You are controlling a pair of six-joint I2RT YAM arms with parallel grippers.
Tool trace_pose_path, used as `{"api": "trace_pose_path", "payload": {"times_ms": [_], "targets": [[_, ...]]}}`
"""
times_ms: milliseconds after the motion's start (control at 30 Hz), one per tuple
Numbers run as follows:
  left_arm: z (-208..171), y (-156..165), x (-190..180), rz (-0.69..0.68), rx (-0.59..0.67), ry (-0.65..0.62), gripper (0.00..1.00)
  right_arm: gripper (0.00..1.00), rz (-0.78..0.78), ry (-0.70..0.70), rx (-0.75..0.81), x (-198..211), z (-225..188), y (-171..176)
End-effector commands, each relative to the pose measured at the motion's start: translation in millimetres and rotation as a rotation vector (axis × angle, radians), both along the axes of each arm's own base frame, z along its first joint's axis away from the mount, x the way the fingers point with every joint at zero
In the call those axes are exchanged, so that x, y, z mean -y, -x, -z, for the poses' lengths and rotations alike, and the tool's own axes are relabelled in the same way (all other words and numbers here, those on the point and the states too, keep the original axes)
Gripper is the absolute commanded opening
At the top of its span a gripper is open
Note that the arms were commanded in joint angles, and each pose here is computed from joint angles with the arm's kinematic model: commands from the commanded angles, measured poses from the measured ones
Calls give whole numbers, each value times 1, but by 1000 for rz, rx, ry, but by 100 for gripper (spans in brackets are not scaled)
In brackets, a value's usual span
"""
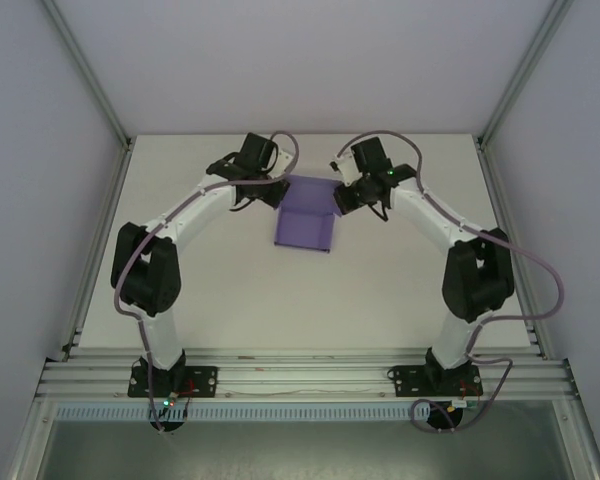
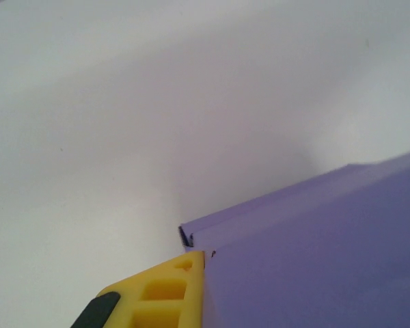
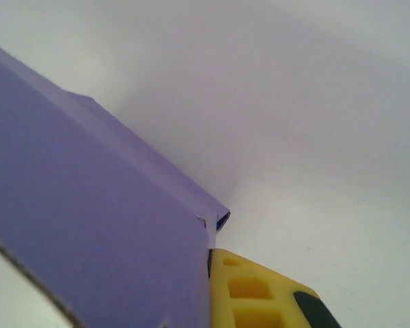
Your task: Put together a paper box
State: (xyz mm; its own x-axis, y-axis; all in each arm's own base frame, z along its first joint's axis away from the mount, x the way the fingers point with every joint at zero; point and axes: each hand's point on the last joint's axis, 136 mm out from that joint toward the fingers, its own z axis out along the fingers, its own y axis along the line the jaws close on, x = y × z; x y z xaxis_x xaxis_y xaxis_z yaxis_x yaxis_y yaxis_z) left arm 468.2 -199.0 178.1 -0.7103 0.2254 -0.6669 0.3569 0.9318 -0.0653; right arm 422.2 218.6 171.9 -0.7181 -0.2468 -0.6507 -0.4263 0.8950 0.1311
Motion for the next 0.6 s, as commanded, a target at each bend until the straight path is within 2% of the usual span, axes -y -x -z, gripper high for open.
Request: {"api": "trace_pose_path", "payload": {"times_ms": [0, 100, 167, 300, 400, 467, 567], "targets": [[-6, -11, -7, -255, 28, 168, 0, 0, 336, -181, 113, 11, -26, -34], [3, -9, 4, -293, 35, 231, 0, 0, 460, -247, 145, 7, -21, -40], [12, -8, 9, -300, 23, 226, 1, 0, 468, -267, 162, -2, -19, -42], [20, -7, 4, -318, -1, 173, 1, 0, 440, -229, 150, -7, -16, -43], [16, -4, -4, -310, 13, 117, 1, 7, 424, -155, 156, 1, -21, -40], [12, 1, 2, -235, 16, 100, 1, 12, 403, -119, 160, 9, -24, -37], [11, 17, 12, -83, -10, 73, 11, 13, 306, -95, 102, 13, -22, -21]]}}
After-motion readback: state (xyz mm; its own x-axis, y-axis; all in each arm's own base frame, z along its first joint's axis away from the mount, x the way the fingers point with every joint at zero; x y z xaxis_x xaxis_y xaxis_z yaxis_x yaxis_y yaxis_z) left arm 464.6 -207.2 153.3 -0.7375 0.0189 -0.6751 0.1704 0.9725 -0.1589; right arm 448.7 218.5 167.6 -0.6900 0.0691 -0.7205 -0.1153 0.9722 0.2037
